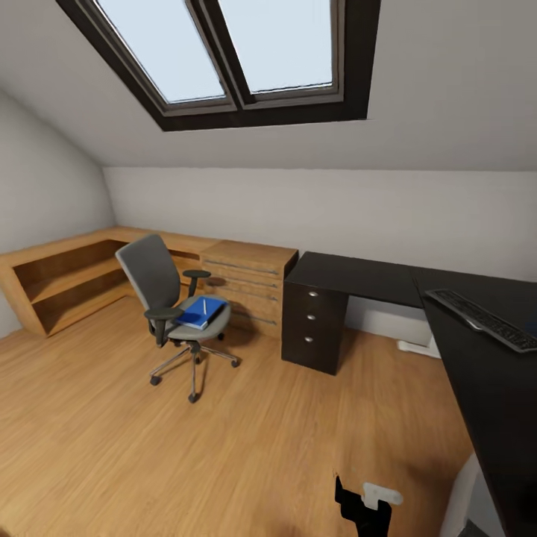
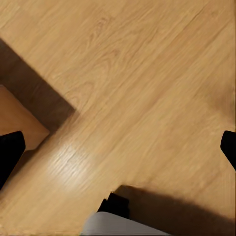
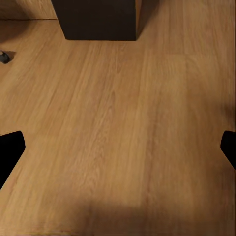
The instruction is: In the bedroom, organize the workspace by keeping the computer under the desk, ensuring the monitor is on the desk, placing the keyboard on the desk next to the monitor, placing the mouse on the desk next to the keyboard, moving the folder from the swivel chair onto the desk next to the mouse, stacking the notebook on top of the folder with the pen on top of the notebook, and positioning the swivel chair next to the desk.
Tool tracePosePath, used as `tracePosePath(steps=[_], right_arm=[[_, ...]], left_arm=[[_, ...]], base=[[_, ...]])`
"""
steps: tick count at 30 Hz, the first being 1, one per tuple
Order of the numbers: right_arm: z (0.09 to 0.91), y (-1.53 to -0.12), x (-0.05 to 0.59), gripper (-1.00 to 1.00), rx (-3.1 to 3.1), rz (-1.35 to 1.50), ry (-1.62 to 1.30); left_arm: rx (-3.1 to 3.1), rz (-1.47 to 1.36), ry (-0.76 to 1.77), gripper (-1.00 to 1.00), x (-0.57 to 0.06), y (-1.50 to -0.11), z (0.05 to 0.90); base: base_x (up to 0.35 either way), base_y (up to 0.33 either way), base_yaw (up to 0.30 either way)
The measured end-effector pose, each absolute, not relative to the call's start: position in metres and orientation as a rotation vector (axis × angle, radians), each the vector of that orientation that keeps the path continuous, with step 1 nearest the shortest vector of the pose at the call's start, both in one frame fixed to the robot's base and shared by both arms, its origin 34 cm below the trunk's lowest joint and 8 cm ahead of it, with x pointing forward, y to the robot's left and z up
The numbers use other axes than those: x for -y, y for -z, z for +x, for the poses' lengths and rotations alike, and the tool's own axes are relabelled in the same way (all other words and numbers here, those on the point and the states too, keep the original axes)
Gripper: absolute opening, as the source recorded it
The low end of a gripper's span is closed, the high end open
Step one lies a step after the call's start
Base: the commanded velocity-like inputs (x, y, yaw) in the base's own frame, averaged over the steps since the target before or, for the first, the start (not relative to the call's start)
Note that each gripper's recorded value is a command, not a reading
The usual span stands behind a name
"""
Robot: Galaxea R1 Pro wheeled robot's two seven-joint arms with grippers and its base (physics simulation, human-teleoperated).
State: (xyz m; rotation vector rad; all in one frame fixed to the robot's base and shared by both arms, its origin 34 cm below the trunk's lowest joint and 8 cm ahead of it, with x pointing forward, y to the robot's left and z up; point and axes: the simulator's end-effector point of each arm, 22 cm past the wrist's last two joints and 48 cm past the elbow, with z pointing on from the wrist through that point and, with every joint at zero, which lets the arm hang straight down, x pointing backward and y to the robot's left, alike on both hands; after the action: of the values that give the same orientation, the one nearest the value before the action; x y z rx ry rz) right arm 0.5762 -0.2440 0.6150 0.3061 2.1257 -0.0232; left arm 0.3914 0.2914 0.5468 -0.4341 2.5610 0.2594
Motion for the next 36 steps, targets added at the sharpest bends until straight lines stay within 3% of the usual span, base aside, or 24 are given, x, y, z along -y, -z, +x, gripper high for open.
tracePosePath(steps=[11,29,36], right_arm=[[0.572,-0.625,0.244,1.00,-2.142,0.306,0.025],[0.564,-0.641,0.244,1.00,-2.165,0.308,0.030],[0.563,-0.650,0.246,1.00,-2.165,0.308,0.032]], left_arm=[[-2.578,-0.433,-0.267,1.00,-0.291,-0.560,0.386],[-2.605,-0.425,-0.272,1.00,-0.289,-0.580,0.376],[-2.606,-0.435,-0.278,1.00,-0.292,-0.589,0.374]], base=[[-0.335,-0.089,-0.152],[-0.308,-0.201,-0.179],[-0.123,-0.106,-0.280]])
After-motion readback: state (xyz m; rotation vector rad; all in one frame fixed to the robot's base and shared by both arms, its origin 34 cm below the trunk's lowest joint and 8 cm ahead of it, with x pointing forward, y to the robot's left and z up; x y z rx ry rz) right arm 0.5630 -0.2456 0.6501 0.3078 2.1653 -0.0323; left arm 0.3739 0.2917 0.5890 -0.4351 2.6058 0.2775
